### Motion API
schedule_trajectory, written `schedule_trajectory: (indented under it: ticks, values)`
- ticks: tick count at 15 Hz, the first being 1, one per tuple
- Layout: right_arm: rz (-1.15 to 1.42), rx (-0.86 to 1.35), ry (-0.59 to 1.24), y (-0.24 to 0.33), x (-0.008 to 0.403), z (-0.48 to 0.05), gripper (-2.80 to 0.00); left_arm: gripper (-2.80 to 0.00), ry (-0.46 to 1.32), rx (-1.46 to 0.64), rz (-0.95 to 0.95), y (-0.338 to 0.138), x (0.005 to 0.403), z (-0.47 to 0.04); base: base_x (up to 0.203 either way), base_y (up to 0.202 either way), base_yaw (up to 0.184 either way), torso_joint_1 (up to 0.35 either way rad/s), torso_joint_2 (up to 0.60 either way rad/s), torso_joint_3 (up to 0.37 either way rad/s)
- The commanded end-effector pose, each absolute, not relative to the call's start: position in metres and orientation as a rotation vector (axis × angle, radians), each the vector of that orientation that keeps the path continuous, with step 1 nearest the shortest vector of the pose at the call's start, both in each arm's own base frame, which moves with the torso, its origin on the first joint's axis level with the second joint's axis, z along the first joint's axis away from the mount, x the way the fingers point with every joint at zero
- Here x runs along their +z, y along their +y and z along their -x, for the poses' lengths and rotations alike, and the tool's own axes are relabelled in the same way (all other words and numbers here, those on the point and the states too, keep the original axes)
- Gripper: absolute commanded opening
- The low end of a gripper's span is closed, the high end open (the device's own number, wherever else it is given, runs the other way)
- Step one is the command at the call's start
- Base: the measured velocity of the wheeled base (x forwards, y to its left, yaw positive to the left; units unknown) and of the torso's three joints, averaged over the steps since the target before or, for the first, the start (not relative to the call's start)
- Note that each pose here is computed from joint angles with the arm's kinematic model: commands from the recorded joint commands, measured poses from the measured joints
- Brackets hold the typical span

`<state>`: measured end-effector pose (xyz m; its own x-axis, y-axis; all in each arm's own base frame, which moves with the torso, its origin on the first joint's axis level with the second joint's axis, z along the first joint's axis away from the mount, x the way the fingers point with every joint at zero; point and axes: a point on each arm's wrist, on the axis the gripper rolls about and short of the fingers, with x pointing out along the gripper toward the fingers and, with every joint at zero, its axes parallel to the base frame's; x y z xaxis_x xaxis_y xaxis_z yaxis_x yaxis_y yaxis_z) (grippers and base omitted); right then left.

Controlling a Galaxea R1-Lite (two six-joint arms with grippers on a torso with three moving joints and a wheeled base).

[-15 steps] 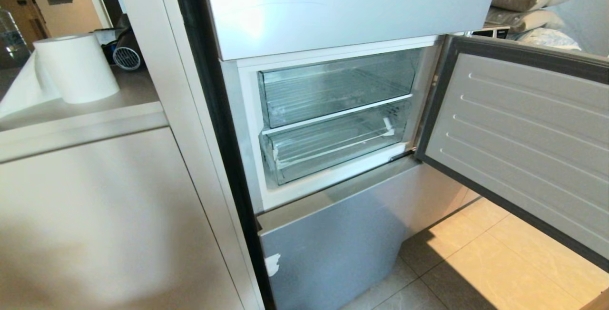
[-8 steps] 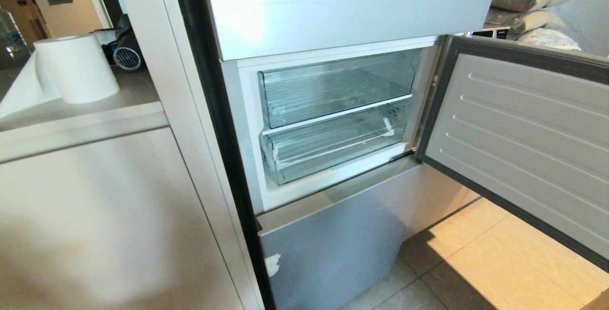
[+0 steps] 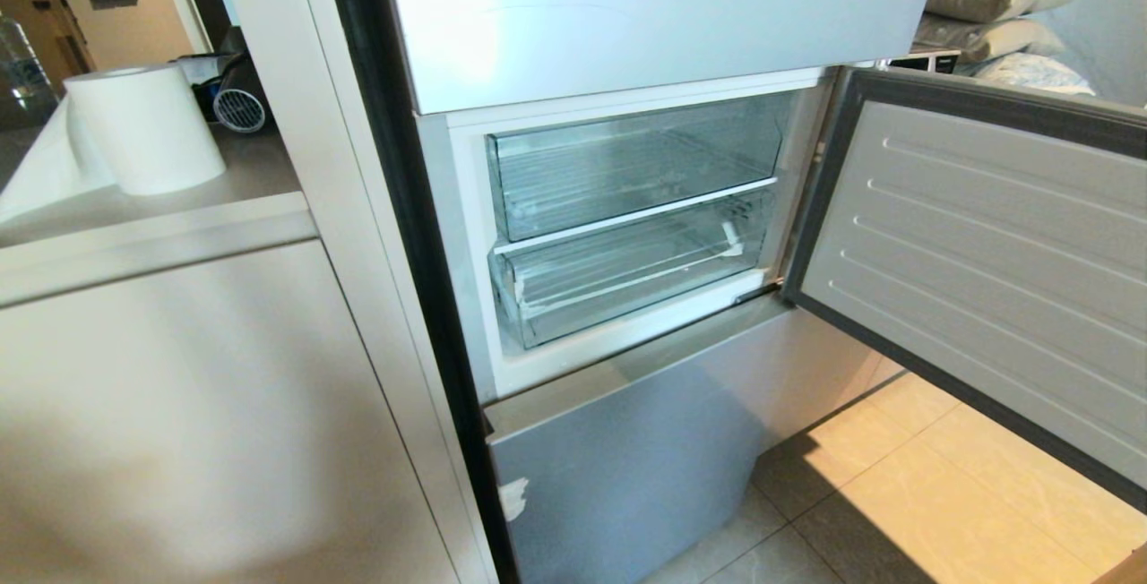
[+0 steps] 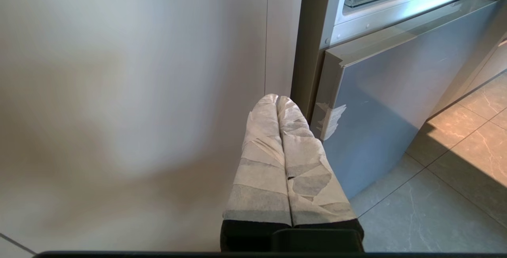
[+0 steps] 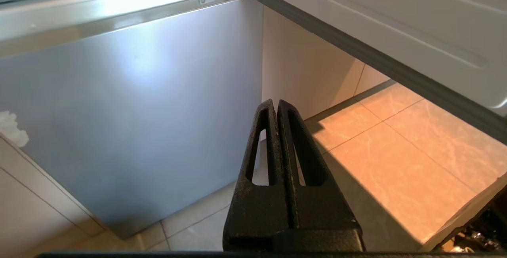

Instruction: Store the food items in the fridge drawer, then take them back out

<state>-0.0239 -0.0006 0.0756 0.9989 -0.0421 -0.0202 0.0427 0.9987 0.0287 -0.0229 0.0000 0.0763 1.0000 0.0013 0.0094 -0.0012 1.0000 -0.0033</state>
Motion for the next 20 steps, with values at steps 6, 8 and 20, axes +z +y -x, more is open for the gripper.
schedule_trajectory:
  ticks: [6, 8, 20]
  values:
    - [-0.035, -0.043, 0.022, -0.001, 0.076, 0.024, -2.80, -2.80, -0.007, 0.002, 0.005, 0.000, 0.076, 0.023, -0.048, 0.000, 0.000, 0.006, 0.00, 0.000]
    - [-0.024, -0.043, 0.024, -0.001, 0.075, 0.024, -2.80, -2.80, -0.006, 0.002, 0.005, 0.000, 0.076, 0.023, -0.200, 0.000, 0.000, 0.000, 0.00, 0.002]
    - [-0.048, -0.070, -0.043, -0.001, 0.107, 0.032, -2.80, -2.80, -0.007, 0.002, 0.005, 0.000, 0.076, 0.023, -0.106, 0.000, 0.001, 0.000, 0.00, 0.002]
